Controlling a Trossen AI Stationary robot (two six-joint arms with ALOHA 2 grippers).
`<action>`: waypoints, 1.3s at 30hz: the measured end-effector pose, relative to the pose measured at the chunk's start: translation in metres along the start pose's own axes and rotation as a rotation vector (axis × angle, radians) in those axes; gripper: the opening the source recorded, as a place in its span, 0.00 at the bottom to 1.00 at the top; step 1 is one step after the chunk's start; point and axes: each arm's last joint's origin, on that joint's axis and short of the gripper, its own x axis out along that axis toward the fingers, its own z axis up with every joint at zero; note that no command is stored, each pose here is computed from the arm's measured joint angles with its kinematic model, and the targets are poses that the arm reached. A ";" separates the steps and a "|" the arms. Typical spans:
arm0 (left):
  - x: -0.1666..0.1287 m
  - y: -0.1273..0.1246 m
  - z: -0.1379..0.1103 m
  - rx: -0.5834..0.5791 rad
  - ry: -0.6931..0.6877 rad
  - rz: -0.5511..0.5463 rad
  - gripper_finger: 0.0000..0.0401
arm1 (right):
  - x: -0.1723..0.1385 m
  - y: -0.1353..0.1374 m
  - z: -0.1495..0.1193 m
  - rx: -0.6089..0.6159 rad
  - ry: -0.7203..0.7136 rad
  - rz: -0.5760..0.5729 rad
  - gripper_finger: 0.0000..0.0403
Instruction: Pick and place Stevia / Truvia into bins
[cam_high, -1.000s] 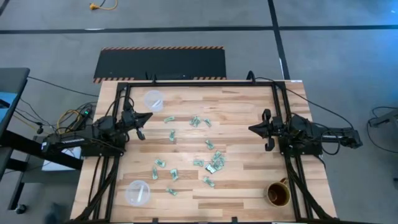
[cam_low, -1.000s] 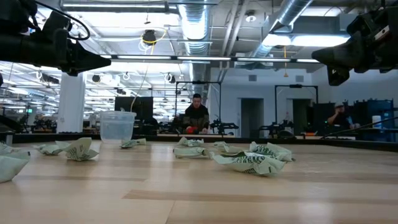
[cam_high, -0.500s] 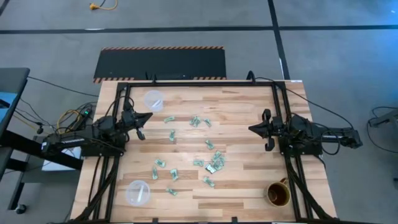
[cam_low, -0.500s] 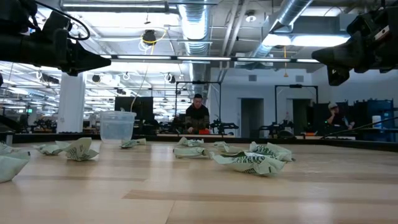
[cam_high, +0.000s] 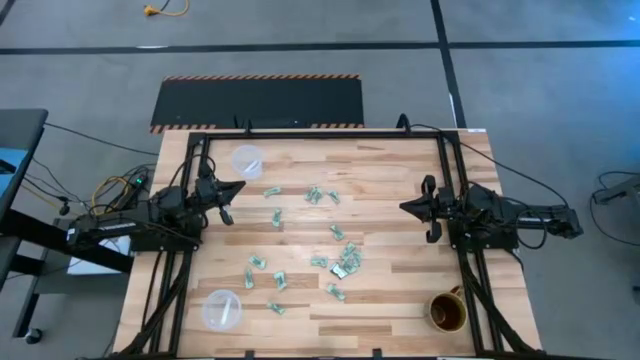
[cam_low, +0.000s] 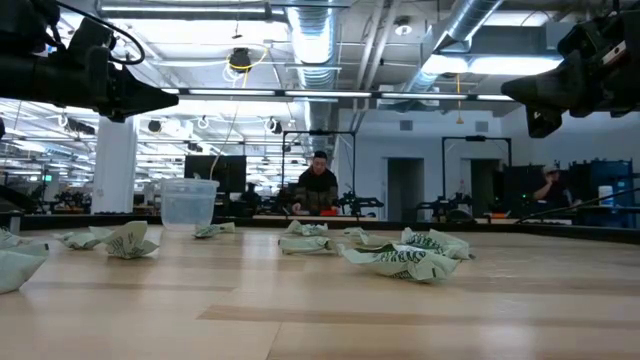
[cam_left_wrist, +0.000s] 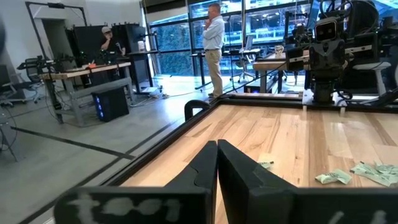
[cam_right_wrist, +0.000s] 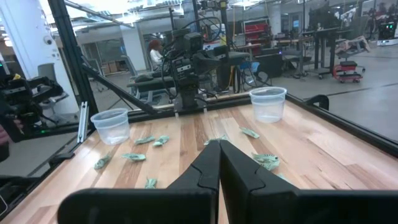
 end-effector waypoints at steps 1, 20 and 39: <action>0.000 0.000 0.000 0.000 -0.001 0.000 0.00 | 0.000 0.000 0.000 0.000 0.000 0.000 0.00; -0.008 -0.005 0.037 -0.556 -0.318 -0.430 0.00 | -0.003 0.002 0.023 0.036 -0.242 0.029 0.00; 0.060 -0.020 0.078 -0.252 -0.097 -0.546 0.04 | -0.007 0.004 0.036 0.073 -0.382 0.055 0.00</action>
